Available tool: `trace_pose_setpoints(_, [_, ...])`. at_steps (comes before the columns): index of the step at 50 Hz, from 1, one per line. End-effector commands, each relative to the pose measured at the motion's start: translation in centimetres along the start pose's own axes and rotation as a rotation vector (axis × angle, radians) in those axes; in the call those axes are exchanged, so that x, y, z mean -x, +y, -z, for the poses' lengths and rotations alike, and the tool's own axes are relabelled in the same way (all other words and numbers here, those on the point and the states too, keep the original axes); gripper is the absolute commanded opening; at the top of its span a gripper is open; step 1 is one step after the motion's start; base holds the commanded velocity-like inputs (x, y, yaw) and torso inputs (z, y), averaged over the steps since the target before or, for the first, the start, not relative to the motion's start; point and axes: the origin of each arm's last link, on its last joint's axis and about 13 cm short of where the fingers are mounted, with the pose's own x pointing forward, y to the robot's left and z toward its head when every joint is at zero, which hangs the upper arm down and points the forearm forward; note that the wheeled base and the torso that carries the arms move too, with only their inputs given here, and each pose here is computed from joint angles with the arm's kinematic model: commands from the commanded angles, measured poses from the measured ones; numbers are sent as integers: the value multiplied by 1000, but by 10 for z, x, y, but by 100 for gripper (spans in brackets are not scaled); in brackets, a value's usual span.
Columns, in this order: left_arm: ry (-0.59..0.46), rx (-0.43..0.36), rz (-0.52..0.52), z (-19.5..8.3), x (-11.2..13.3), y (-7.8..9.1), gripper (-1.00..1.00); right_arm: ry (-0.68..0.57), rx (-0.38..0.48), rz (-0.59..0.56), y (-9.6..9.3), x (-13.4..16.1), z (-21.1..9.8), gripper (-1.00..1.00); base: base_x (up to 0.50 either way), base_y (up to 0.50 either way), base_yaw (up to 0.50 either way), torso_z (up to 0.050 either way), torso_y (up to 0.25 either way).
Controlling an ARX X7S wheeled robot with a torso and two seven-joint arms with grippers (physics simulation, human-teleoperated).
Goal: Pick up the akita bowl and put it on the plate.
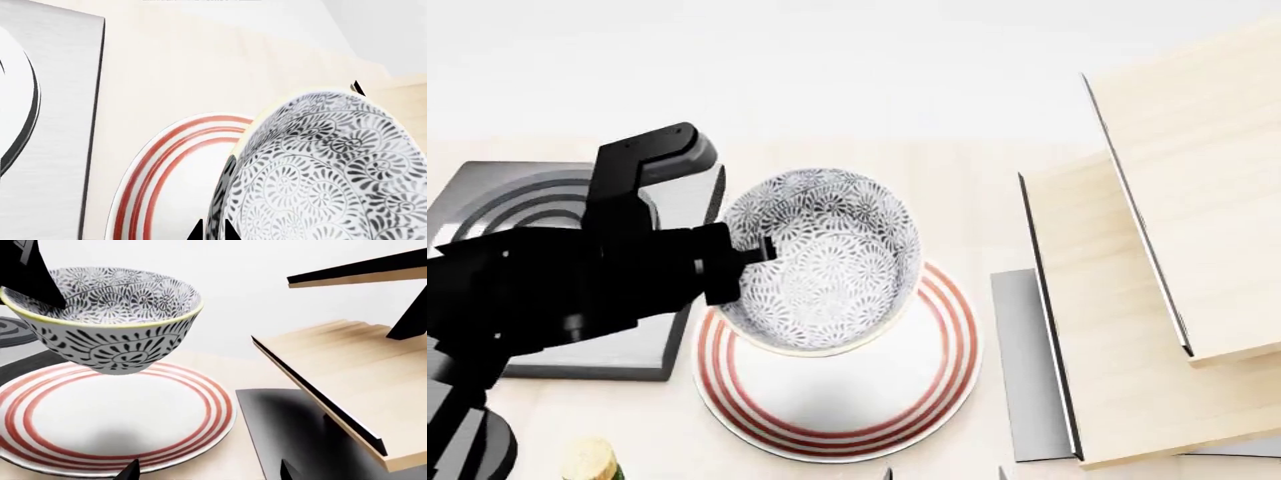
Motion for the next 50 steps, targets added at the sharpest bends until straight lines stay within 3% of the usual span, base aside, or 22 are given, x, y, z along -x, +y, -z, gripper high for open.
trace_pose_setpoints(1, [-23, 43, 35, 1, -2, -1, -100, 3, 2, -1, 0, 0, 1, 100, 0, 0, 0, 0, 0])
trace_pose_setpoints(11, [-33, 38, 33, 7, -5, -1, -100, 6, 1, -1, 0, -1, 2, 100, 0, 0, 0, 0, 0])
trace_pose_setpoints(14, [-41, -7, 6, 10, -8, 0, -100, 5, 2, -3, 1, 0, 2, 100, 0, 0, 0, 0, 0])
trace_pose_setpoints(20, [-28, 36, 12, 11, -8, -1, -100, 7, 4, -3, 1, 0, 3, 100, 0, 0, 0, 2, -195])
trace_pose_setpoints(50, [-30, 25, 40, 20, -13, -3, -100, 9, 5, -10, 2, 1, 4, 100, 0, 0, 0, 1, -4])
